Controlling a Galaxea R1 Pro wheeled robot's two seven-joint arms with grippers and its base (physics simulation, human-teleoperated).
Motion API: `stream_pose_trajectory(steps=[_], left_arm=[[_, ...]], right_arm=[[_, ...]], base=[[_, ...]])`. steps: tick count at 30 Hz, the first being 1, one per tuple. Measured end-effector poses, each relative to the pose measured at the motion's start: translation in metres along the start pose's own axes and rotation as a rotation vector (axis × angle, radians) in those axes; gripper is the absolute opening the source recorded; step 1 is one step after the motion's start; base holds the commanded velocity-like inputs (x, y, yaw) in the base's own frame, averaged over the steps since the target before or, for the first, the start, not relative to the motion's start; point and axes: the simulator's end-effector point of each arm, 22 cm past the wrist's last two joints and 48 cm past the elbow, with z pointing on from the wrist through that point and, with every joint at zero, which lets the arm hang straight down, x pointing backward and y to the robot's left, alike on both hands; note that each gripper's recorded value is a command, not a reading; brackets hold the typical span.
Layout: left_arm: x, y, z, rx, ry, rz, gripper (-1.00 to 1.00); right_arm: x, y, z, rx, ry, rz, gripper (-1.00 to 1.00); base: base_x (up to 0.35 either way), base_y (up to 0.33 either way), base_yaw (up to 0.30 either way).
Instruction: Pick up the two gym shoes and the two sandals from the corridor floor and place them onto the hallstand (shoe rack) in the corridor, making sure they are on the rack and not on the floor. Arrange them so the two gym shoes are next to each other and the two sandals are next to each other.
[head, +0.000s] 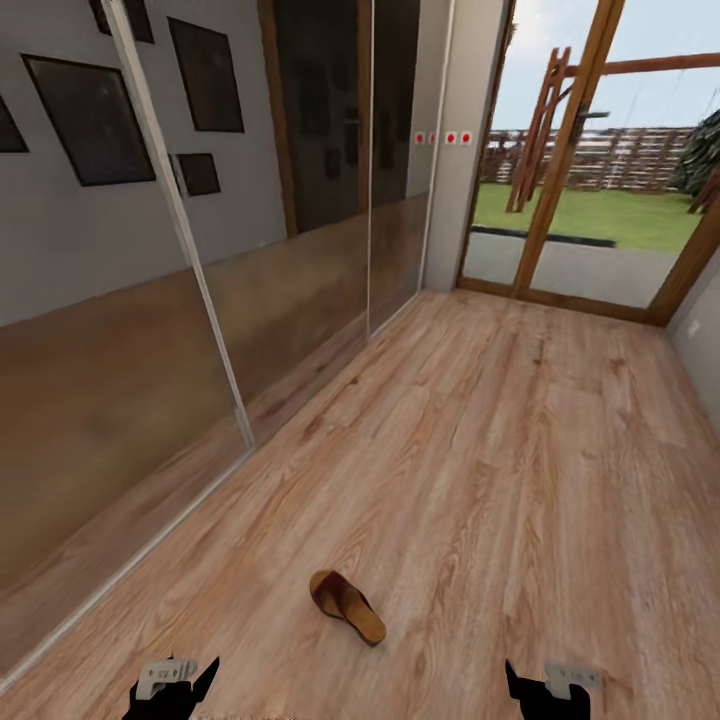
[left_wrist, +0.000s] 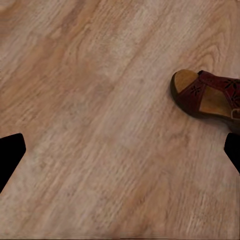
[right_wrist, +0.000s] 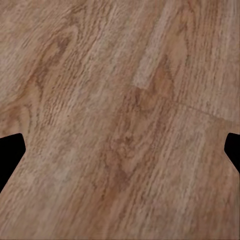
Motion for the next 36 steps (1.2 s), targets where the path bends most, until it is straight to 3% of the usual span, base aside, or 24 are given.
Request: stream_pose_trajectory(steps=[36], left_arm=[[-0.0011, 0.0013, 0.0000, -0.002, -0.002, 0.000, 1.00]], right_arm=[[0.0000, 0.0001, 0.0000, 0.000, 0.000, 0.000, 1.00]], base=[[0.000, -0.272, 0.278]])
